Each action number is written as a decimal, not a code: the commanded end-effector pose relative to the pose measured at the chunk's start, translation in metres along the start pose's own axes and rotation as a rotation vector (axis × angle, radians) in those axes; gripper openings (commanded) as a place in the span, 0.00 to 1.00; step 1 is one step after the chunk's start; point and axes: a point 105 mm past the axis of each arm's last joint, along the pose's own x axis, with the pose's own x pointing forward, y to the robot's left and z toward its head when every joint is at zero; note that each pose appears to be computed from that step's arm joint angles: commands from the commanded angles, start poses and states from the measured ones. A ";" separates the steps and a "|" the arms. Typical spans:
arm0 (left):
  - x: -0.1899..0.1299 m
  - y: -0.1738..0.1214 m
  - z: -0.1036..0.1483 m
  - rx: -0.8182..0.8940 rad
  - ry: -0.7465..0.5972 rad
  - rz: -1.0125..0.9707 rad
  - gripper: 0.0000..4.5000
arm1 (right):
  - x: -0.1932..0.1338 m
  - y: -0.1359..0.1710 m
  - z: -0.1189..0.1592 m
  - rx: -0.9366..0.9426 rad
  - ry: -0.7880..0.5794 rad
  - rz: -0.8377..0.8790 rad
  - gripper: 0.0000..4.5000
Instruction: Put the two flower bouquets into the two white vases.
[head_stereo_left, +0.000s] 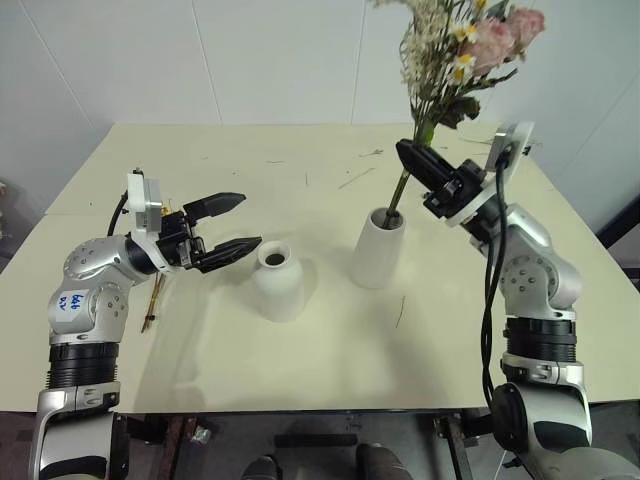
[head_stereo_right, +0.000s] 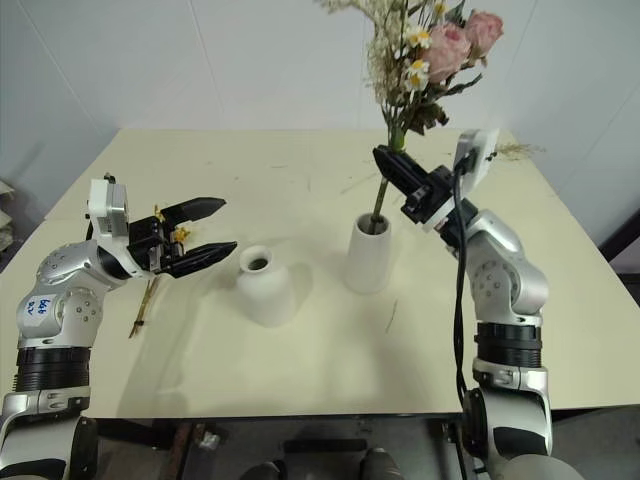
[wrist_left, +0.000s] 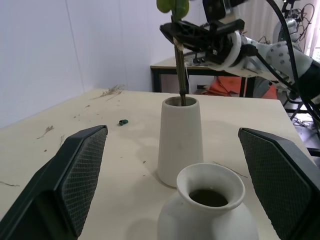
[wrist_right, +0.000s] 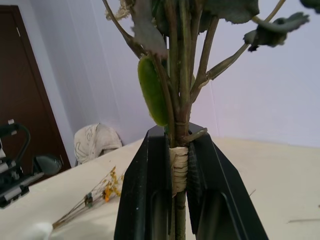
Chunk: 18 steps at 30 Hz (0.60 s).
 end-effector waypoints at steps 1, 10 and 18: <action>-0.004 -0.001 0.019 0.073 -0.034 0.015 1.00 | -0.001 0.004 0.006 -0.071 -0.044 0.027 0.01; -0.007 0.002 0.021 0.084 -0.032 0.049 1.00 | -0.007 0.015 -0.002 -0.090 -0.018 0.095 0.59; -0.020 0.014 0.018 0.106 0.063 0.149 1.00 | -0.019 0.012 0.011 -0.190 0.021 0.118 0.99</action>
